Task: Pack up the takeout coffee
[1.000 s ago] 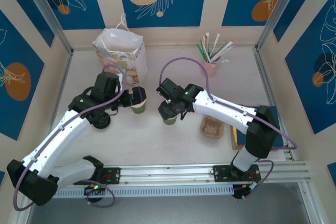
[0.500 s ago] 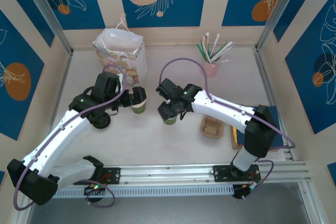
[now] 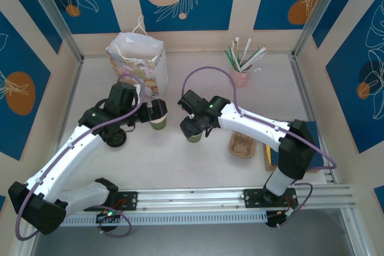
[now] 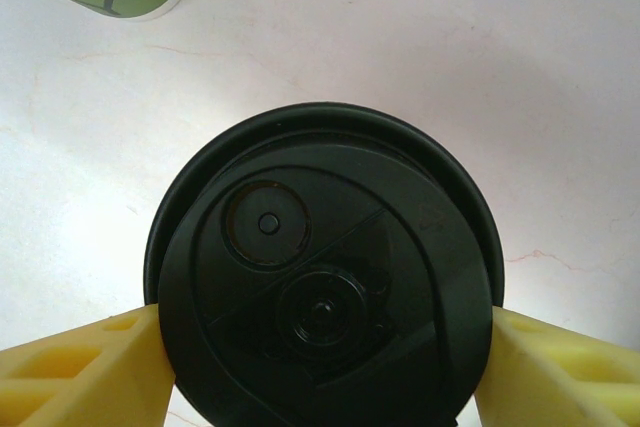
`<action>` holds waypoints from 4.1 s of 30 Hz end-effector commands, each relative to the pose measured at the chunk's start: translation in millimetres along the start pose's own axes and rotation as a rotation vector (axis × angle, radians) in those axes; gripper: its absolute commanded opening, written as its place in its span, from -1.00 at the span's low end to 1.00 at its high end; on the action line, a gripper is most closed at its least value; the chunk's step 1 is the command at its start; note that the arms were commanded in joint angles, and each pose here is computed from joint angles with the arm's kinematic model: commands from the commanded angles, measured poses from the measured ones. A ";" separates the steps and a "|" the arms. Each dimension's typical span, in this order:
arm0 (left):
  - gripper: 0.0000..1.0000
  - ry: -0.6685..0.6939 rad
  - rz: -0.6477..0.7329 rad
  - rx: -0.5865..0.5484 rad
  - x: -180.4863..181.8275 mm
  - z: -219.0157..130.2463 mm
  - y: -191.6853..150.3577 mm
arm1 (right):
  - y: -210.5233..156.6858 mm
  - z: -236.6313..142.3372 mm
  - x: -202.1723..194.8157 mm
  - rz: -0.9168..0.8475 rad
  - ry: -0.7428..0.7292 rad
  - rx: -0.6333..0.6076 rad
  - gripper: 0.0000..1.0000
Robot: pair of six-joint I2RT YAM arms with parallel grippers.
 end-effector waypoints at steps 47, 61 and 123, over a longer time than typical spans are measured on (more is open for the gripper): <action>0.66 -0.097 0.032 0.226 -38.3 53.3 -34.5 | -5.4 -41.9 -40.5 0.455 0.338 -0.115 0.33; -0.02 -0.070 0.063 0.312 -41.3 88.8 -50.7 | -14.7 -19.4 -55.3 0.587 0.392 -0.075 -0.01; -0.47 0.020 0.136 0.456 -29.8 127.9 -76.1 | -29.0 36.1 -56.4 0.610 0.394 0.100 -0.24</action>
Point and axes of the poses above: each hand's point on the last joint's axis, 136 mm out from that joint toward the fingers, its own z axis out along the fingers, its own x axis along the line the jaws close on, y = z × x, the point moved 5 cm from there along -z, back along the fingers, and after that the axes turned 6 degrees about -z, right-handed, at the moved point
